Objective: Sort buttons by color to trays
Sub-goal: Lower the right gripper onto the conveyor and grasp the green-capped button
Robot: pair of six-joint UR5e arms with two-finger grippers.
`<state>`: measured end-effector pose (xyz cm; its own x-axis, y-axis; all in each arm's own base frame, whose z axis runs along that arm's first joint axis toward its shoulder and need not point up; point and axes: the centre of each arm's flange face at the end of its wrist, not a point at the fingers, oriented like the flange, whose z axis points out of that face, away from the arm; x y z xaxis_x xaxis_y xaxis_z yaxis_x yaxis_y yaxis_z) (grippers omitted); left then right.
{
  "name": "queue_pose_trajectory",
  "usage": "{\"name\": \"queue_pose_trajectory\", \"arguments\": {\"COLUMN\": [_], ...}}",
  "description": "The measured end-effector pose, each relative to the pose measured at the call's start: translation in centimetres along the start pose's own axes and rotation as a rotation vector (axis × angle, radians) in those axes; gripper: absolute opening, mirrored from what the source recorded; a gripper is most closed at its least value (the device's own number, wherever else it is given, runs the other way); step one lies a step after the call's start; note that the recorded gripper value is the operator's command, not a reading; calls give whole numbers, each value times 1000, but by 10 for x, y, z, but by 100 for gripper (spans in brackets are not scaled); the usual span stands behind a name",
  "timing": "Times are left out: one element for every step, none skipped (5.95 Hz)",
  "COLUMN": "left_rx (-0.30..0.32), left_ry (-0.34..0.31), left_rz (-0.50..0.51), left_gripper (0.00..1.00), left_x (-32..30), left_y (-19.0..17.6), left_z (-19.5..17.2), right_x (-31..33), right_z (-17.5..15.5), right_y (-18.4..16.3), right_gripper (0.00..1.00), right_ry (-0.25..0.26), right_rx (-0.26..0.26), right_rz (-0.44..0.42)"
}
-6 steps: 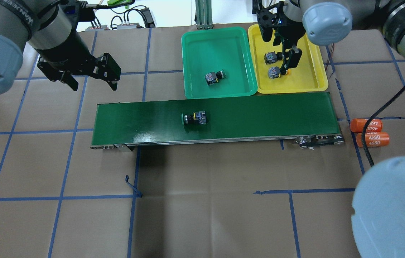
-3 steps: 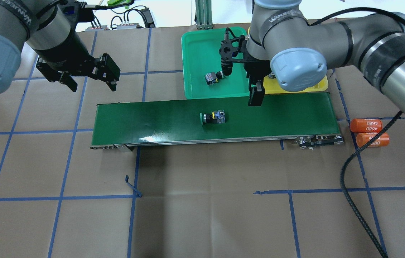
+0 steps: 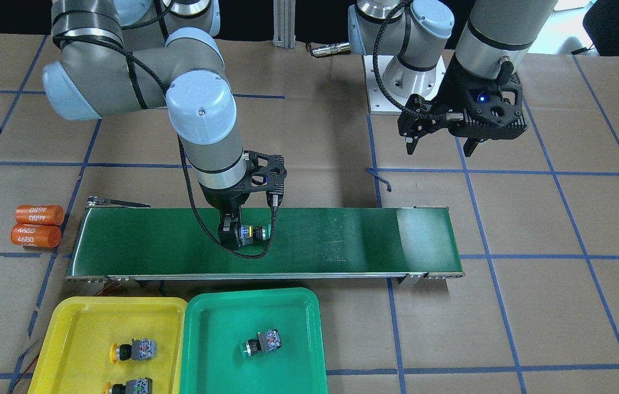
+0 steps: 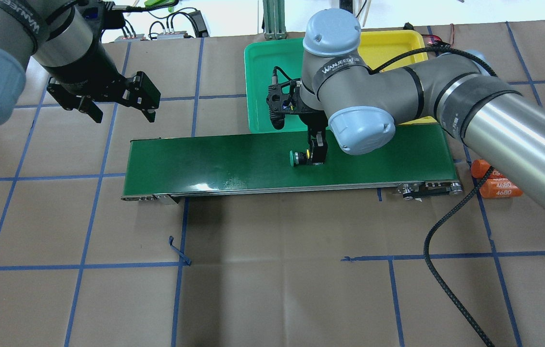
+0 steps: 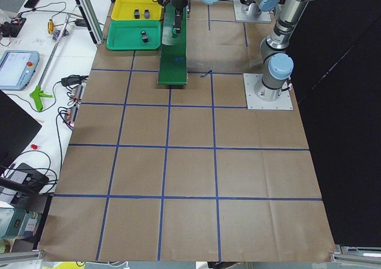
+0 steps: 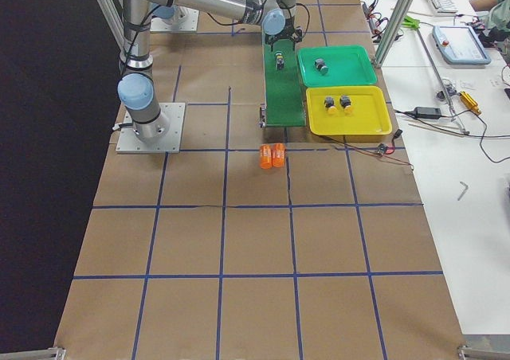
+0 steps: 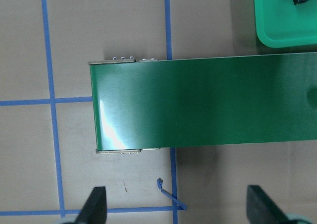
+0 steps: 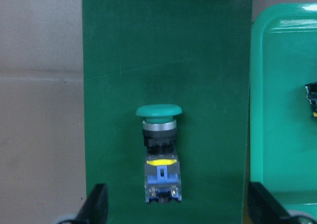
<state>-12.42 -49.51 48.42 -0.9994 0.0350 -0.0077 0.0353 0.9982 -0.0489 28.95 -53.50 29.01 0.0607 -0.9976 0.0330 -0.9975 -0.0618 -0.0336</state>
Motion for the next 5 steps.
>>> {"name": "queue_pose_trajectory", "arguments": {"left_rx": [0,1,1,2,3], "left_ry": [0,0,-1,-1,0], "left_rz": [0,-1,-2,-1,-1], "left_gripper": [99,99,99,99,99], "left_x": [0,0,0,0,0], "left_y": [0,0,1,1,2], "left_z": [0,0,-1,-2,-2], "right_x": [-6,-5,-2,0,2], "right_z": [17,27,31,33,32], "right_y": [10,29,48,61,73], "right_gripper": [100,98,75,52,31], "right_ry": [-9,-18,-26,-29,-29], "right_rx": [-8,-15,-20,-22,-23], "right_rz": [-23,-33,-29,-16,-1]}}
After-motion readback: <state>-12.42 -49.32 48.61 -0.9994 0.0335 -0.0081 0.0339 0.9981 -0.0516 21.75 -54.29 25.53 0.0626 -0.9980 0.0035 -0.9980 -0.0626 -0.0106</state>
